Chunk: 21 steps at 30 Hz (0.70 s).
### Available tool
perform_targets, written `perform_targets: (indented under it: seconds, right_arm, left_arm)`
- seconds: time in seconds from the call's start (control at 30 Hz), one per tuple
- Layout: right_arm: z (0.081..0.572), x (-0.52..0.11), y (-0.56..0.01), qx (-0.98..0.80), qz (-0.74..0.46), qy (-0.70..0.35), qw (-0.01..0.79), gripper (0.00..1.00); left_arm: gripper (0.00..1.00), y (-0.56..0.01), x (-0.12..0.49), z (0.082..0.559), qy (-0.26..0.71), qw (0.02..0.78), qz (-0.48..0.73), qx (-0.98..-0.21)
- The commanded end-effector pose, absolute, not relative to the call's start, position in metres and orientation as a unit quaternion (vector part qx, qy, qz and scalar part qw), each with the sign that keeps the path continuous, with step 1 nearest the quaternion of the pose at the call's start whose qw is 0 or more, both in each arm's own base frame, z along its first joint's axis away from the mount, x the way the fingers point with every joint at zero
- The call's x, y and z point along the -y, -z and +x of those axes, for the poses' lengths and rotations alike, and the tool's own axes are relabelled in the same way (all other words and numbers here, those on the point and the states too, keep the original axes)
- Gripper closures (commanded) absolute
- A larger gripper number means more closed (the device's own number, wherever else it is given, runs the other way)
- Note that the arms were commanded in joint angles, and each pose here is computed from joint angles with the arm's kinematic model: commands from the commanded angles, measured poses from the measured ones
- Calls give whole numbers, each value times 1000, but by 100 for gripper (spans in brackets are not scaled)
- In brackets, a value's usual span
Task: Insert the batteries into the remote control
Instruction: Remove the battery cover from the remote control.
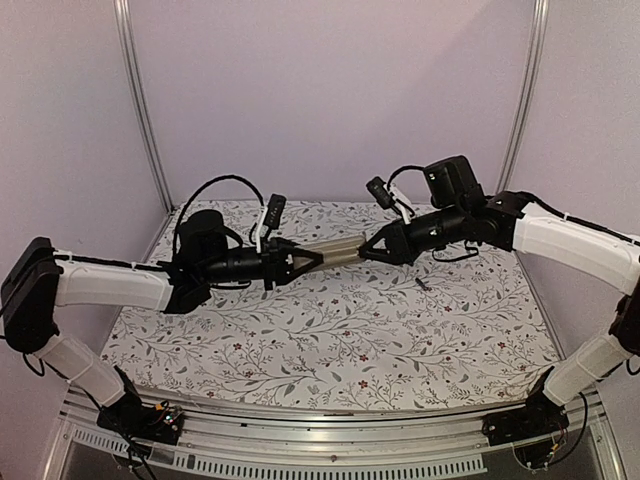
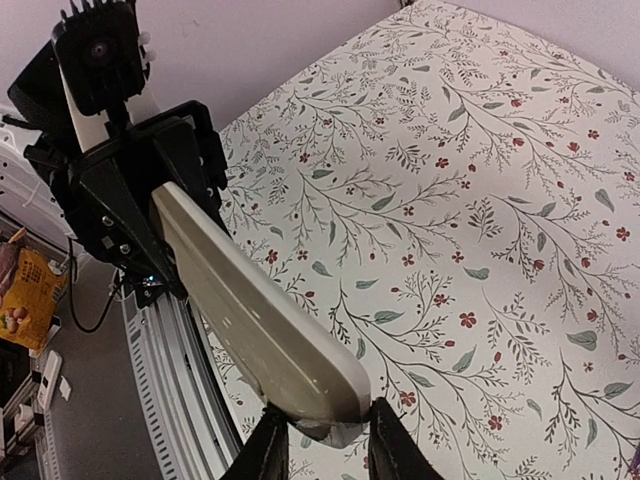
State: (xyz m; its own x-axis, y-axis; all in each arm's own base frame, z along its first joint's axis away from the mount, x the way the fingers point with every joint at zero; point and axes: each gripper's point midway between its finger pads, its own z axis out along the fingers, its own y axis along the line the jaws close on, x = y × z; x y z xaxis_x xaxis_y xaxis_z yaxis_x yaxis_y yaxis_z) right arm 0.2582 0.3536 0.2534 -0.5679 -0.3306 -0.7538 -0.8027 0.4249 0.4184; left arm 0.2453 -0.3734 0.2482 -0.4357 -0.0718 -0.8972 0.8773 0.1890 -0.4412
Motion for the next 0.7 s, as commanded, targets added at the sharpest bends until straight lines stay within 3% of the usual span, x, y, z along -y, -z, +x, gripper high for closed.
perform_targets:
  seconds: [0.0,0.4,0.67]
  right_arm:
    - [201,-409,-288,-695,-450,-474,298,73]
    - [174,-406,-309,-646,-493,-495,307,64]
    - [177,-388,-297,-674,-472,-471,319,59]
  left_arm:
    - [100,-280,396,222,534,468,410,-572]
    - [100,-282,392,234,516,485,401,-582]
    - [100,-269,379,265,431,528,386,-622]
